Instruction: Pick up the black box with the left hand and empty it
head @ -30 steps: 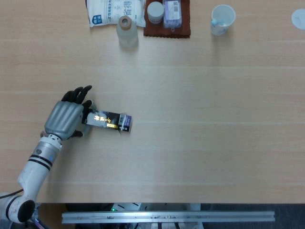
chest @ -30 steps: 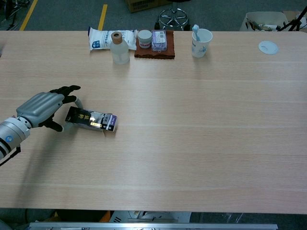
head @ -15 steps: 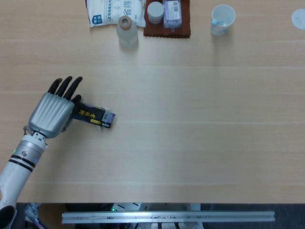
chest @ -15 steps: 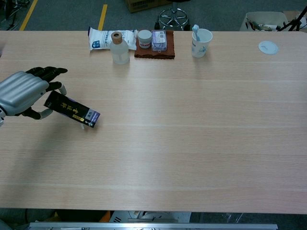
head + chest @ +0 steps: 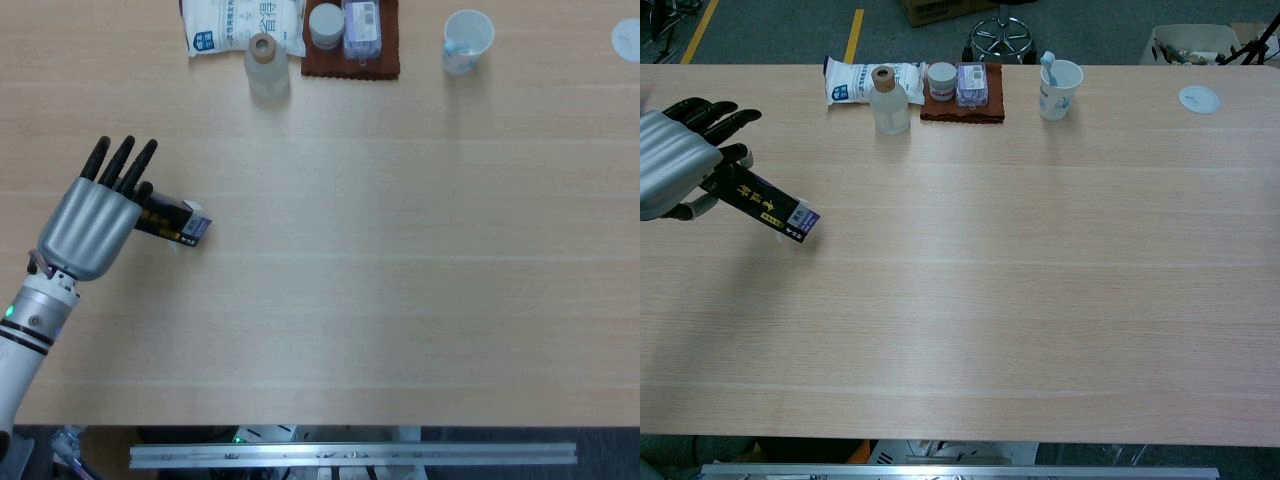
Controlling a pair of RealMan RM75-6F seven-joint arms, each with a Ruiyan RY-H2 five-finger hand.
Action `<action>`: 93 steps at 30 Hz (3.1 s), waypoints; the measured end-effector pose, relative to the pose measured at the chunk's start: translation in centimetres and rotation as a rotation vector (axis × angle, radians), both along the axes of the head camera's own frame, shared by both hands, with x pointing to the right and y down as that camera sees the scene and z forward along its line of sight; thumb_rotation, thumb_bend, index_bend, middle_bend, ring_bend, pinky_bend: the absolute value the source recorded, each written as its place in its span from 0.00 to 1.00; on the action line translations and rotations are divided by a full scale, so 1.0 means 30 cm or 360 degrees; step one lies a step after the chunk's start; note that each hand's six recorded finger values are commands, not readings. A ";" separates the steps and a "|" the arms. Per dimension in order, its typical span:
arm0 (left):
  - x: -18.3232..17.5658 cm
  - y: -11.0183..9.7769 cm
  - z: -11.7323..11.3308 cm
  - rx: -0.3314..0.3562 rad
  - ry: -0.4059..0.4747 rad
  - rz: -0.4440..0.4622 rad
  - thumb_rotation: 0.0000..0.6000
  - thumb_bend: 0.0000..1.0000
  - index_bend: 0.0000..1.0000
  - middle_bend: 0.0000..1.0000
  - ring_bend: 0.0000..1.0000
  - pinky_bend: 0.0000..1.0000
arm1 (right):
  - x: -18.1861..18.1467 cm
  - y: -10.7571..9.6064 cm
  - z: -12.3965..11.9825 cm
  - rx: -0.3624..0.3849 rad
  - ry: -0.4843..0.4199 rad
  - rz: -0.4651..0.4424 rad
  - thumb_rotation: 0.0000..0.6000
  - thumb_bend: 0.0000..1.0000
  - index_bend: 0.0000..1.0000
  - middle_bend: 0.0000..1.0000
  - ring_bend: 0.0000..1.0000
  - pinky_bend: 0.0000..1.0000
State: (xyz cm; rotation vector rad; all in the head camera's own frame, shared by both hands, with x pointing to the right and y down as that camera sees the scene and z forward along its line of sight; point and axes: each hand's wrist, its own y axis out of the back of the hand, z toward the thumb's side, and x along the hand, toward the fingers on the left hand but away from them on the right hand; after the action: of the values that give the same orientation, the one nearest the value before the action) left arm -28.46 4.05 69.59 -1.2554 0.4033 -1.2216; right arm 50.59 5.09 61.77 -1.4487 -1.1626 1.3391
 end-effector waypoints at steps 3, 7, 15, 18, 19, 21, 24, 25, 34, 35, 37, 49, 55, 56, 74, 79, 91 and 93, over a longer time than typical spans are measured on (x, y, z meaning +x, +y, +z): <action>-0.002 0.002 0.005 0.0021 -0.0017 0.0013 1.00 0.33 0.44 0.00 0.00 0.11 | 0.000 0.001 -0.001 0.0001 0.0000 0.0001 1.00 0.05 0.11 0.12 0.05 0.31; -0.008 -0.001 0.007 0.0032 -0.0029 0.0013 1.00 0.33 0.43 0.00 0.00 0.11 | 0.001 0.000 0.000 0.0001 0.0001 0.0001 1.00 0.05 0.11 0.12 0.05 0.31; -0.026 -0.008 0.015 0.0057 -0.0074 0.0008 1.00 0.33 0.42 0.00 0.00 0.11 | 0.000 0.000 0.000 -0.0001 0.0001 0.0002 1.00 0.05 0.11 0.12 0.05 0.31; -0.032 -0.010 0.019 0.0064 -0.0087 0.0005 1.00 0.33 0.41 0.00 0.00 0.11 | 0.001 0.000 0.001 -0.0002 0.0002 0.0003 1.00 0.05 0.11 0.12 0.05 0.31; -0.033 -0.011 0.019 0.0065 -0.0089 0.0004 1.00 0.33 0.41 0.00 0.00 0.11 | 0.001 0.000 0.001 -0.0002 0.0002 0.0003 1.00 0.05 0.11 0.12 0.05 0.31; -0.035 -0.011 0.020 0.0065 -0.0092 0.0002 1.00 0.33 0.41 0.00 0.00 0.11 | 0.000 0.000 0.001 -0.0002 0.0001 0.0003 1.00 0.05 0.11 0.12 0.05 0.31; -0.038 -0.013 0.021 0.0069 -0.0101 0.0002 1.00 0.33 0.41 0.00 0.00 0.11 | 0.000 -0.001 0.001 -0.0003 0.0001 0.0002 1.00 0.05 0.11 0.12 0.05 0.31; -0.040 -0.014 0.022 0.0071 -0.0103 0.0000 1.00 0.33 0.40 0.00 0.00 0.11 | 0.000 -0.001 0.001 -0.0003 0.0001 0.0002 1.00 0.05 0.11 0.12 0.05 0.31; -0.055 -0.025 0.021 0.0128 -0.0191 0.0028 1.00 0.33 0.38 0.00 0.00 0.11 | 0.001 0.000 0.000 -0.0002 -0.0002 0.0003 1.00 0.05 0.11 0.12 0.05 0.31; -0.056 -0.026 0.020 0.0138 -0.0206 0.0034 1.00 0.33 0.38 0.00 0.00 0.11 | 0.001 0.000 0.000 -0.0002 -0.0001 0.0002 1.00 0.05 0.11 0.12 0.05 0.31; -0.059 -0.027 0.021 0.0160 -0.0240 0.0043 1.00 0.33 0.38 0.00 0.00 0.11 | 0.001 0.000 0.000 -0.0003 -0.0002 0.0002 1.00 0.05 0.11 0.12 0.05 0.31; -0.098 -0.034 0.032 0.0203 -0.0411 -0.0038 1.00 0.33 0.39 0.00 0.00 0.11 | 0.005 0.002 0.001 -0.0005 -0.0001 0.0007 1.00 0.05 0.11 0.12 0.05 0.31; -0.109 -0.034 0.035 0.0189 -0.0428 -0.0087 1.00 0.33 0.38 0.00 0.00 0.11 | 0.005 0.003 0.002 -0.0007 0.0001 0.0009 1.00 0.05 0.11 0.12 0.05 0.31; -0.110 -0.033 0.036 0.0187 -0.0427 -0.0091 1.00 0.33 0.38 0.00 0.00 0.11 | 0.006 0.003 0.002 -0.0007 0.0001 0.0009 1.00 0.05 0.11 0.12 0.05 0.31; -0.131 -0.024 0.049 0.0142 -0.0399 -0.0151 1.00 0.33 0.37 0.00 0.00 0.11 | 0.010 0.006 0.005 -0.0013 0.0006 0.0015 1.00 0.05 0.11 0.12 0.05 0.31; -0.133 -0.022 0.050 0.0133 -0.0395 -0.0157 1.00 0.33 0.38 0.00 0.00 0.11 | 0.010 0.006 0.007 -0.0015 0.0004 0.0016 1.00 0.05 0.11 0.12 0.05 0.31; -0.141 -0.018 0.055 0.0114 -0.0385 -0.0180 1.00 0.26 0.38 0.00 0.00 0.11 | 0.012 0.007 0.008 -0.0017 0.0004 0.0020 1.00 0.05 0.11 0.12 0.05 0.31; -0.142 -0.018 0.056 0.0111 -0.0385 -0.0182 1.00 0.26 0.38 0.00 0.00 0.11 | 0.012 0.007 0.009 -0.0017 0.0003 0.0021 1.00 0.05 0.11 0.12 0.05 0.31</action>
State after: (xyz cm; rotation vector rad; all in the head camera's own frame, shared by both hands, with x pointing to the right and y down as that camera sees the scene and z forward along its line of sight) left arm -32.71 3.51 71.27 -1.0219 0.3406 -1.4263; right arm 50.95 5.29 62.05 -1.4499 -1.1671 1.3572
